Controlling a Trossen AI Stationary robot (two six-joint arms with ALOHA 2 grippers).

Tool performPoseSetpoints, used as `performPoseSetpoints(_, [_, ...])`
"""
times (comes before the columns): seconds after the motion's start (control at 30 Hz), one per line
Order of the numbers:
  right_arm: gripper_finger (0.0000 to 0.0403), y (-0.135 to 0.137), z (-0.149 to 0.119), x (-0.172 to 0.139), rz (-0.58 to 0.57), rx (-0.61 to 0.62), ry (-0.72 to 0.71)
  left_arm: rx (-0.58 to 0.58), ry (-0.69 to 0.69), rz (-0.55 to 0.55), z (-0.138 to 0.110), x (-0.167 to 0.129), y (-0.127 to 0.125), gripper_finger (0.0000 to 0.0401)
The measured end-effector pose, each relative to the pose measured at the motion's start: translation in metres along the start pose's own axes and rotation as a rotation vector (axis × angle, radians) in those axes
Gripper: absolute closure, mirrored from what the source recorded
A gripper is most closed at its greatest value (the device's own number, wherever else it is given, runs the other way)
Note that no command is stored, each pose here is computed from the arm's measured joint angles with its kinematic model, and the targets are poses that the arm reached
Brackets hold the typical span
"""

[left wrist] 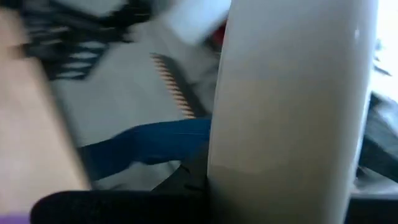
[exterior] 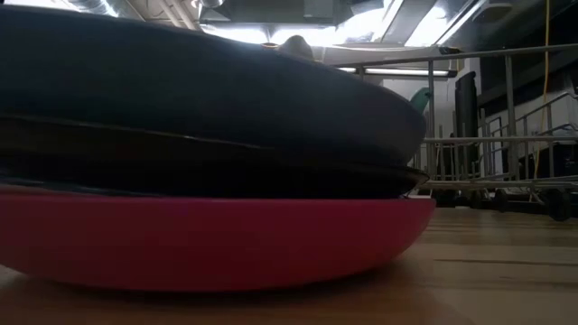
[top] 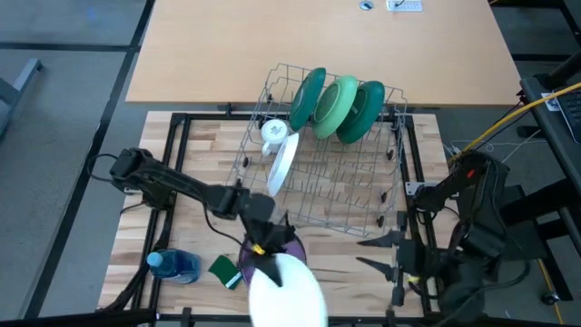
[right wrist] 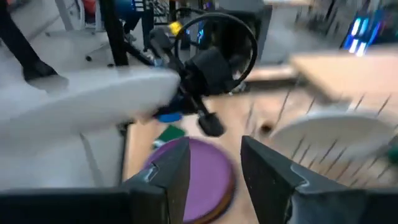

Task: Sort dishes
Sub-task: Put the white plate in the dish rack

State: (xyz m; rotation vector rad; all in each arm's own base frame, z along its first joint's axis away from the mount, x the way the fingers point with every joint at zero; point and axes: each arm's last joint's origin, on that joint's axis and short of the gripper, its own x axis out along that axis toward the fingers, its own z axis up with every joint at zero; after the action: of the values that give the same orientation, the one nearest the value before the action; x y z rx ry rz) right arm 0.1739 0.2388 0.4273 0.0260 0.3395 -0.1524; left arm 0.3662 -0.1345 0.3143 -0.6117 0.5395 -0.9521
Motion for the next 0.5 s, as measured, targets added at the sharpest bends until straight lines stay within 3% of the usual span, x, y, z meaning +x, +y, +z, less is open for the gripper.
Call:
performPoseSetpoints(0.27, [0.0258,-0.001,0.015,-0.004,-0.038,-0.355,-0.072,0.287,0.091,-0.427,0.016,-0.021,-0.041,0.0352])
performPoseSetpoints(0.5, [0.0258,0.001,0.018,-0.005,-0.038,-0.426,-0.087,0.388,0.113,-0.536,0.017,-0.023,-0.053,0.0352])
